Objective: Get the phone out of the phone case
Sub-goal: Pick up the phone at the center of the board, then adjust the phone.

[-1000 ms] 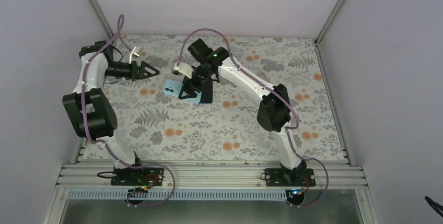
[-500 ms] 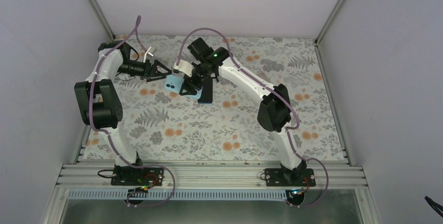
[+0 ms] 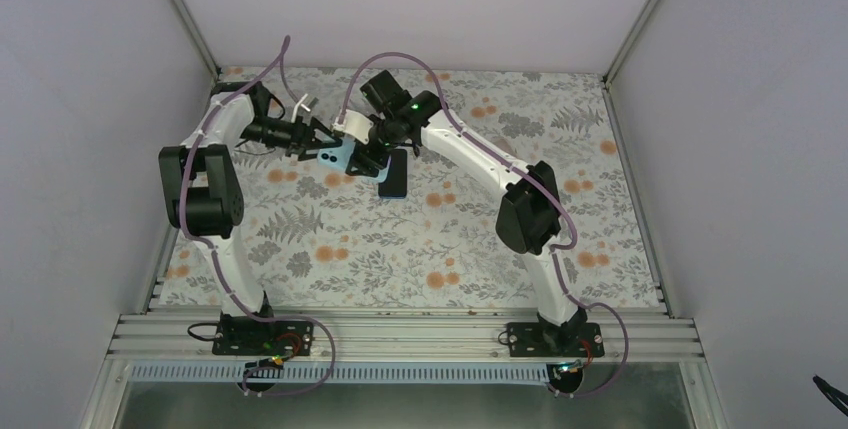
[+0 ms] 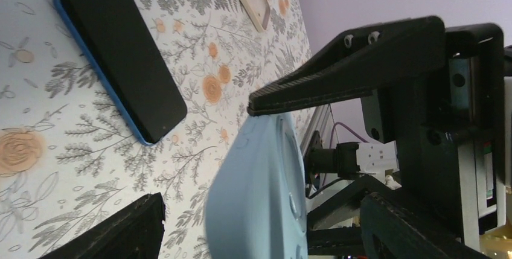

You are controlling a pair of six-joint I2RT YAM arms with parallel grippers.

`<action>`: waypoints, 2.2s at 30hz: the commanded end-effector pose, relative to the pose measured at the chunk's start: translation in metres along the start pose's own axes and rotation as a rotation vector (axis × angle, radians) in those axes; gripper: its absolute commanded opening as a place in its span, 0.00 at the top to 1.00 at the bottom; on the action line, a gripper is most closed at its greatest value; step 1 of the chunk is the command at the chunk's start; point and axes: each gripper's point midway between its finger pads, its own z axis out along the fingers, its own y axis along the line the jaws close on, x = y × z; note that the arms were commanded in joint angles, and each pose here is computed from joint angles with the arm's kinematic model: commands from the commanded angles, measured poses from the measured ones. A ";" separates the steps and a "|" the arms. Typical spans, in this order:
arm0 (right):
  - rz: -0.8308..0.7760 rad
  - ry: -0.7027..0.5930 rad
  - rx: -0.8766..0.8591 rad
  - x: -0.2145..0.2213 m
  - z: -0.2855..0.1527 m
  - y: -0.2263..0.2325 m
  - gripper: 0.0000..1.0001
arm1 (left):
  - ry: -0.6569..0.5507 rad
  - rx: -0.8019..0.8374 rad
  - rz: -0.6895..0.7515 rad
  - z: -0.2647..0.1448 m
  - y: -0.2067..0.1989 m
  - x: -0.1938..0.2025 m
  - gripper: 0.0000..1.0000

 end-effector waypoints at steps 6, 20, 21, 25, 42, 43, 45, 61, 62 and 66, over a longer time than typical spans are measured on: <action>-0.040 -0.084 0.101 -0.022 -0.023 -0.022 0.48 | -0.006 0.058 0.003 0.006 -0.019 -0.005 0.38; -0.046 -0.088 0.114 -0.024 -0.024 -0.024 0.49 | 0.009 0.073 -0.018 0.013 -0.017 -0.006 0.87; -0.046 -0.090 0.116 -0.025 -0.025 -0.024 0.49 | 0.011 0.072 -0.013 0.014 -0.018 -0.006 0.91; -0.047 -0.091 0.115 -0.025 -0.027 -0.023 0.49 | 0.012 0.071 0.009 0.014 -0.023 -0.006 0.97; -0.056 -0.120 -0.003 -0.005 -0.081 0.016 0.00 | -0.007 -0.139 0.620 -0.014 -0.081 -0.031 0.98; -0.057 -0.133 -0.020 -0.005 -0.089 0.020 0.00 | 0.002 -0.162 0.680 -0.016 -0.084 -0.029 0.98; -0.072 -0.152 -0.053 -0.003 -0.102 0.029 0.00 | 0.028 -0.196 0.818 -0.017 -0.088 -0.022 0.98; -0.170 -0.278 -0.066 0.001 -0.122 0.013 0.09 | -0.032 -0.101 1.258 -0.024 -0.154 0.029 0.98; -0.168 -0.280 -0.069 0.001 -0.121 0.012 0.10 | -0.029 -0.099 1.261 -0.023 -0.154 0.031 0.98; -0.164 -0.295 -0.110 -0.003 -0.118 0.014 0.21 | -0.027 -0.078 1.261 -0.019 -0.155 0.034 0.98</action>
